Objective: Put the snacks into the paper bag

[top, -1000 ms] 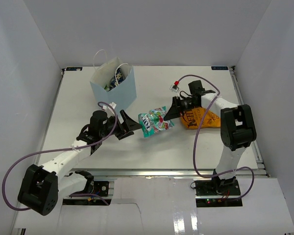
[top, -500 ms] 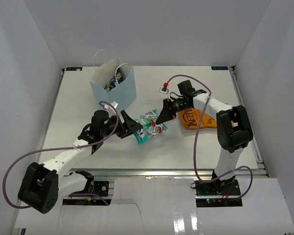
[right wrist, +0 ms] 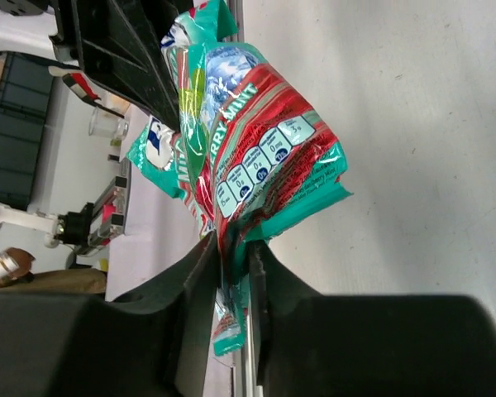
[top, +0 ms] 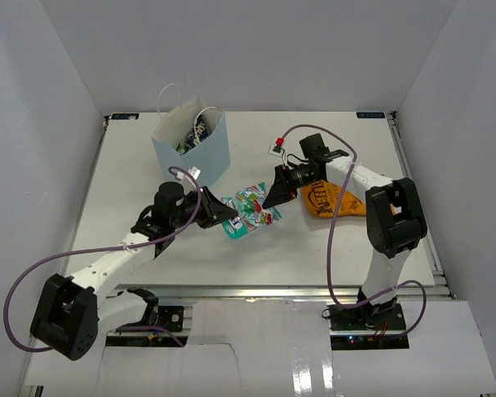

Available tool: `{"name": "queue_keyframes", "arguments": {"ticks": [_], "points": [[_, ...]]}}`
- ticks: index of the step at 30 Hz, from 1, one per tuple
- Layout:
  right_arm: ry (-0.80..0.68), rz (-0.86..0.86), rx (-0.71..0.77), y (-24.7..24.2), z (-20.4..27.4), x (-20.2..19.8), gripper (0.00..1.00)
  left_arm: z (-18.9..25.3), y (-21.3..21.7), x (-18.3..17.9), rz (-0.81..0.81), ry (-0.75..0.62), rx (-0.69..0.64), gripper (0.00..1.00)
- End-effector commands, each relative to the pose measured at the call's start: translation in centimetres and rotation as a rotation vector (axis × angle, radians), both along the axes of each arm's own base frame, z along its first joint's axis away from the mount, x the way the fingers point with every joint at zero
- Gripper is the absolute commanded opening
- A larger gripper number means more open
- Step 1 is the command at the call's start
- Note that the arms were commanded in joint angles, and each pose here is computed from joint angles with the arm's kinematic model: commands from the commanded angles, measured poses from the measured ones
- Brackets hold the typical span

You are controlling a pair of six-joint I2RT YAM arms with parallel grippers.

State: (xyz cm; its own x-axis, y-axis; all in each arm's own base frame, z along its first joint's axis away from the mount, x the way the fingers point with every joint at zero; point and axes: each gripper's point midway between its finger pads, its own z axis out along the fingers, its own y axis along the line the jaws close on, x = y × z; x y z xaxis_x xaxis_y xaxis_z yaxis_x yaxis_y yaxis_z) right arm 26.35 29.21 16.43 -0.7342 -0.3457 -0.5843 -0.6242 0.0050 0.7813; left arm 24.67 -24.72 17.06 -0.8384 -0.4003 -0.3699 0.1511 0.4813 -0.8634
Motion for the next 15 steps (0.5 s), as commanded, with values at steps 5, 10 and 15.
{"name": "queue_keyframes", "arguments": {"ticks": [5, 10, 15], "points": [[-0.132, 0.04, 0.089, 0.2, 4.2, 0.4, 0.48, 5.9, 0.9, 0.7, -0.01, -0.207, 0.094, 0.13], [-0.273, 0.035, 0.152, -0.5, 7.0, 2.4, 0.69, 10.8, 4.3, 1.6, 0.075, -0.367, 0.299, 0.1], [-0.363, -0.024, 0.151, -2.3, 8.7, 4.8, 0.72, 17.1, 8.0, 2.3, 0.204, -0.524, 0.45, 0.09]]}}
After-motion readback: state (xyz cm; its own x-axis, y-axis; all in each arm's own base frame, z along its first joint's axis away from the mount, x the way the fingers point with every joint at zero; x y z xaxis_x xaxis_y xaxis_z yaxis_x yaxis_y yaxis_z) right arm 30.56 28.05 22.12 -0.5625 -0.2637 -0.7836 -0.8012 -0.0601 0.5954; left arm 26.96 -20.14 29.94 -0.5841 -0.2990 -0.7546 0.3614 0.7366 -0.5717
